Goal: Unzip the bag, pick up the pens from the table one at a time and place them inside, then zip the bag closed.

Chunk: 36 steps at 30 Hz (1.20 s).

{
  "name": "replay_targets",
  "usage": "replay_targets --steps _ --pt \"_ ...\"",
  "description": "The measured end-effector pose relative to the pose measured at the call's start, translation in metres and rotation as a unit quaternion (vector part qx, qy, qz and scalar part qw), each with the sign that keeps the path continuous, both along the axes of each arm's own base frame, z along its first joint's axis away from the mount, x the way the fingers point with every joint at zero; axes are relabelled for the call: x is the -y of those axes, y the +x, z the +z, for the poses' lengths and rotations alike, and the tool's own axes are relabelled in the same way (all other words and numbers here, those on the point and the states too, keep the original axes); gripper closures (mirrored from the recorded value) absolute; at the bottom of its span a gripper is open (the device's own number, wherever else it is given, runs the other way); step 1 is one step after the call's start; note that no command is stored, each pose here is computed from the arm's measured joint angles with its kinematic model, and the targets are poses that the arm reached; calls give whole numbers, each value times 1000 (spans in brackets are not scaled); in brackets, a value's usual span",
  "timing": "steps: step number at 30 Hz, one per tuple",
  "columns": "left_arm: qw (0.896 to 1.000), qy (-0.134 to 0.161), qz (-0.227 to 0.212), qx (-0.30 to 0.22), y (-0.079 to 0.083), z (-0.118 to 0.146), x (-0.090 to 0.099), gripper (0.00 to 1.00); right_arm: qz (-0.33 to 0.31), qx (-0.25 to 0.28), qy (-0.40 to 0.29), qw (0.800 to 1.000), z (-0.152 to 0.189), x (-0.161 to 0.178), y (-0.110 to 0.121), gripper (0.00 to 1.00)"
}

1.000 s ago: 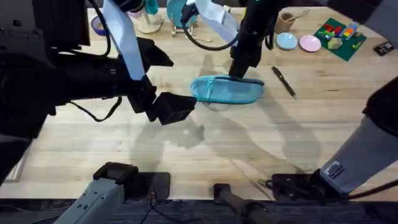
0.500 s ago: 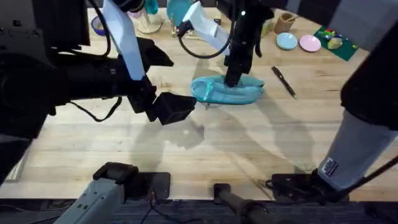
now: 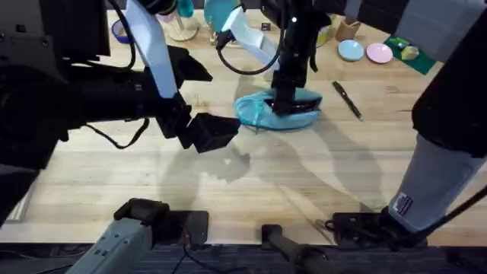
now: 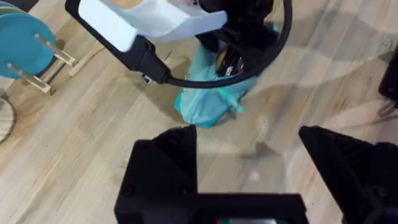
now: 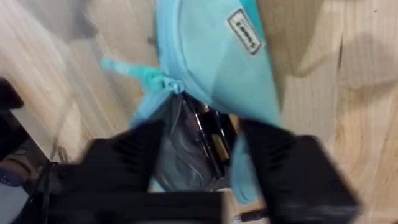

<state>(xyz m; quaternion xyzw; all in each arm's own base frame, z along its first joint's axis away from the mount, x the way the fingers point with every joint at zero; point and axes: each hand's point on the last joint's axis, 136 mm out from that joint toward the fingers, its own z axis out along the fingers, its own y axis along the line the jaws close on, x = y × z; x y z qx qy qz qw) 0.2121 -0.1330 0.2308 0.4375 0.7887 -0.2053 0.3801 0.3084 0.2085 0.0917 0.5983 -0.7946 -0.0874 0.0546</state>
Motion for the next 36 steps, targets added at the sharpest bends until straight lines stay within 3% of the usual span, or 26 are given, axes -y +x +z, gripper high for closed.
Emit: replay_targets --steps 2,4,26,30,36 --pt "1000 0 0 0 0 0 0 8 1 0 0 1000 0 0 0 87" --pt "1000 0 0 0 0 0 0 8 3 -1 0 1000 0 -1 -1 11" --pt "1000 0 0 0 0 0 0 7 -13 -6 -5 1000 5 0 -3 5" --pt "1000 0 0 0 0 0 0 7 -24 21 7 999 27 0 3 5" --pt "1000 0 0 0 0 0 0 7 -80 117 59 988 105 16 14 6"
